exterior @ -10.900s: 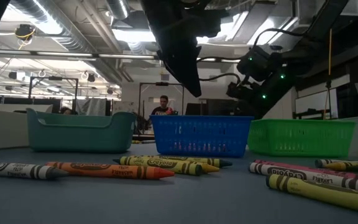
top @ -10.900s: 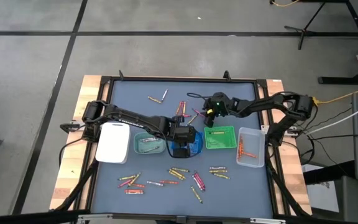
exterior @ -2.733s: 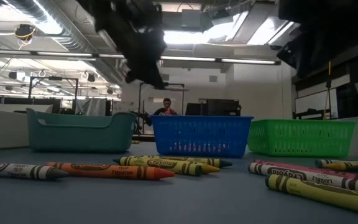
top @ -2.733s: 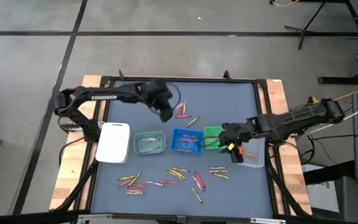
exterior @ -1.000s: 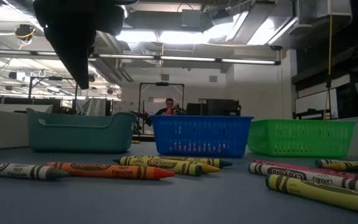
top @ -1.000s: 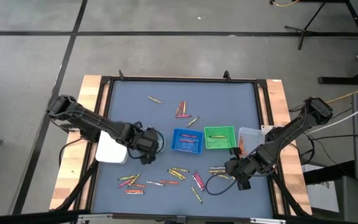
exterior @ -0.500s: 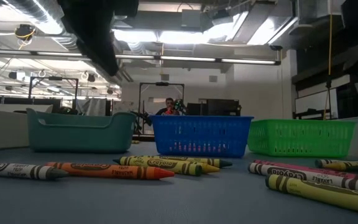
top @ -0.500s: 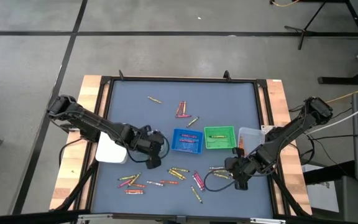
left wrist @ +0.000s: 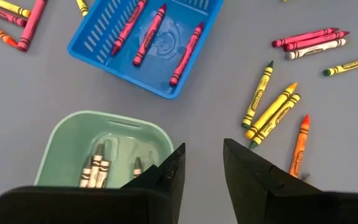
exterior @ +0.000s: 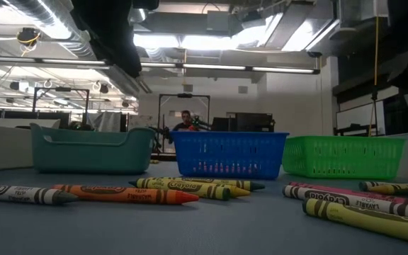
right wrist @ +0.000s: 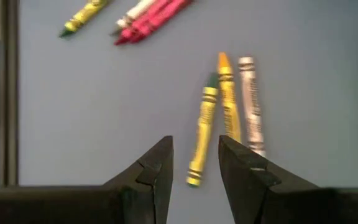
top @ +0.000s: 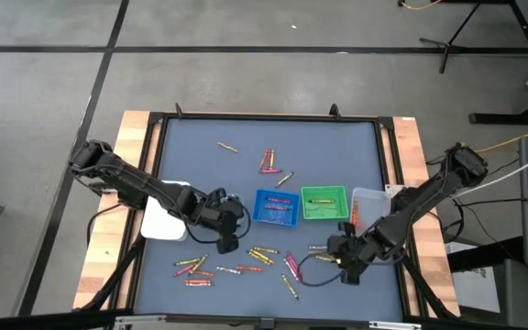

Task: Sort crayons
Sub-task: Put the green crayon into the green bin

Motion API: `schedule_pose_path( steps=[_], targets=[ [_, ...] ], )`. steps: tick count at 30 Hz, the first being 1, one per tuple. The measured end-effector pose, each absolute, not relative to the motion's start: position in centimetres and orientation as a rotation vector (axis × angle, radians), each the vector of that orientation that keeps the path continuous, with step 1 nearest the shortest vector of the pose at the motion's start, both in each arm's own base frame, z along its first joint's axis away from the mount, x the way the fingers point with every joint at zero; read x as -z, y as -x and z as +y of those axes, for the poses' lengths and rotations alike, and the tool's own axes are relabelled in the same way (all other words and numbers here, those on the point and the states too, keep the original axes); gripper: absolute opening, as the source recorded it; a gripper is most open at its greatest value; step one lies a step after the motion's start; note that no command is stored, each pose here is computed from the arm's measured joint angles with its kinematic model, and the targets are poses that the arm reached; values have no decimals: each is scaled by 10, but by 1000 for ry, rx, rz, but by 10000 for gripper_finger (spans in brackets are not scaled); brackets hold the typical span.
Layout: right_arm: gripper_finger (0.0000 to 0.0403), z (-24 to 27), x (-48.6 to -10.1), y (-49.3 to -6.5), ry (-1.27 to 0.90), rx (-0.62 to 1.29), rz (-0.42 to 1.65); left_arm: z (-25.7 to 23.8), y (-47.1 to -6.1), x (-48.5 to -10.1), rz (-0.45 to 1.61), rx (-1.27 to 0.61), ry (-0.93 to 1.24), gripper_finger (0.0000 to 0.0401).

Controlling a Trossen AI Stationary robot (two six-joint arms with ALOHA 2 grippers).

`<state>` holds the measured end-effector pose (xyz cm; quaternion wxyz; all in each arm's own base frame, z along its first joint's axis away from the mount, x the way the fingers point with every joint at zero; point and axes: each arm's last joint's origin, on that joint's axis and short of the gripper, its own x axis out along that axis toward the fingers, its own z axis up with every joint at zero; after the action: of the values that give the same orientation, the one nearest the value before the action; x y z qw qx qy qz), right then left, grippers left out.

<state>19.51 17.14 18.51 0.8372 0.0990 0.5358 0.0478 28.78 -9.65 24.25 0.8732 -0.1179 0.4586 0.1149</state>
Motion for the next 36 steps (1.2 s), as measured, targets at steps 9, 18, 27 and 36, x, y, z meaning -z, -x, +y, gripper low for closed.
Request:
schedule_pose_path(
  steps=[9, 18, 27, 36],
  targets=[
    [127, 184, -160, -200, -197, -61, 1177, -97, -288, -242, 959, -240, 247, 92],
    [127, 187, -138, -203, -162, -21, 1248, -97, -288, -242, 959, -240, 246, 92],
    [127, 188, -134, -204, -150, -11, 1255, -97, -288, -242, 959, -240, 247, 92],
    [76, 187, -134, -204, -146, -6, 1254, -97, -288, -242, 959, -240, 247, 92]
  ],
)
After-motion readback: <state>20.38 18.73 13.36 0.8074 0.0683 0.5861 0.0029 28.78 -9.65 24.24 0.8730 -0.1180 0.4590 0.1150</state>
